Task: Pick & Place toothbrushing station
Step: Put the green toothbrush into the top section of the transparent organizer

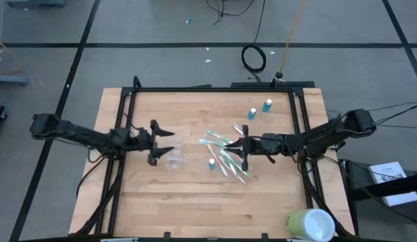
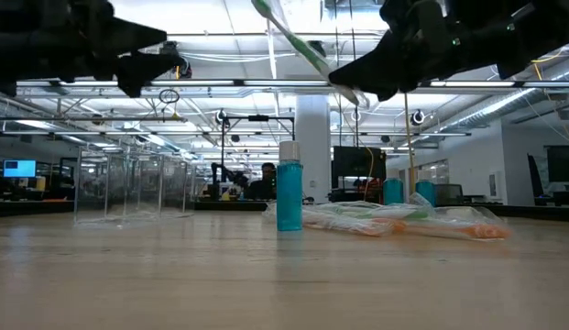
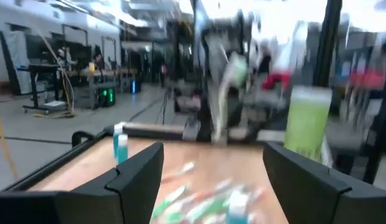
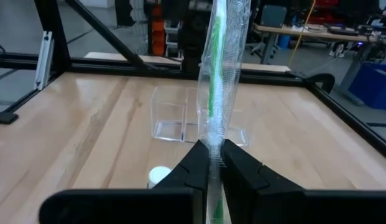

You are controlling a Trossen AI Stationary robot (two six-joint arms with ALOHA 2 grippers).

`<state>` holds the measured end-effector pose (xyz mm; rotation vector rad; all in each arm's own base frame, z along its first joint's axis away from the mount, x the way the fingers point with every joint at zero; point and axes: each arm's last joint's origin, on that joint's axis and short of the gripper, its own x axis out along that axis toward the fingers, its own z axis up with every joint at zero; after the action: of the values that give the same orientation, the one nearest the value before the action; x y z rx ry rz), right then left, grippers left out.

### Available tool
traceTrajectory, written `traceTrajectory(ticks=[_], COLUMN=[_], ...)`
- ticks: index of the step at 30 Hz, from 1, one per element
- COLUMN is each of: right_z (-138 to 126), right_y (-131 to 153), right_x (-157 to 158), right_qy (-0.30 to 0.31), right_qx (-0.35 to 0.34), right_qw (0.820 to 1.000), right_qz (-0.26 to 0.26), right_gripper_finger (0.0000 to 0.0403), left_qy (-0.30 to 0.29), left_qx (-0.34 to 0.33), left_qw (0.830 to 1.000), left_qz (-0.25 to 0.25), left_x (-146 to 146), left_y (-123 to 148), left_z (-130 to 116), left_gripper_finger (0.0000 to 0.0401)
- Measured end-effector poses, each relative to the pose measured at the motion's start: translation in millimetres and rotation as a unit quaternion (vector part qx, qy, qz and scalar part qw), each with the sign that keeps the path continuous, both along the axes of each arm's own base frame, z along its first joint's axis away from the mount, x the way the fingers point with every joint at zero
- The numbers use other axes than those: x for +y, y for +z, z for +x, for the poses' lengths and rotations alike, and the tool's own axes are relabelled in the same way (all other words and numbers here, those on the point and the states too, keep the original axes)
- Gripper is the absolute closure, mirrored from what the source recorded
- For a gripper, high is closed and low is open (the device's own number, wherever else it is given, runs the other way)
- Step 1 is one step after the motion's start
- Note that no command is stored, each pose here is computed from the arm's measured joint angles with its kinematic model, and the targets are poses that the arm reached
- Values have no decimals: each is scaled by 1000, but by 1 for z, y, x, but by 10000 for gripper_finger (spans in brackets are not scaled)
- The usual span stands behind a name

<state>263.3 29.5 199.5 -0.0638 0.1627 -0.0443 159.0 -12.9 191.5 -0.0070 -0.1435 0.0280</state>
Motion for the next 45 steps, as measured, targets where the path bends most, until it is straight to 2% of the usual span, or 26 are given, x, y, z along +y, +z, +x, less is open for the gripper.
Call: traceTrajectory(ticks=[7,12,17,23,33,36,45], right_z=[3,3,3,3,3,3,3], right_y=[-3,-3,-3,-3,-3,-3,-3], right_x=[0,0,0,1,1,1,2], right_qy=[2,2,3,6,16,16,17], right_qx=[-8,-7,-7,-7,-7,-7,-7], right_qw=[1000,1000,1000,1000,1000,1000,1000], right_qz=[-12,-13,-12,-12,-11,-12,-11], right_gripper_finger=[385,385,385,385,385,385,385], left_qy=[-23,-30,-24,-5,24,24,2], left_qx=[21,17,15,16,16,16,14], left_qw=[999,998,995,994,992,993,994], left_qz=[-10,47,96,112,119,117,107], left_x=[-13,-24,-31,-32,-31,-31,-32], left_y=[23,43,52,55,57,57,57], left_z=[47,82,107,122,123,123,124], left_gripper_finger=[119,119,119,119,123,148,272])
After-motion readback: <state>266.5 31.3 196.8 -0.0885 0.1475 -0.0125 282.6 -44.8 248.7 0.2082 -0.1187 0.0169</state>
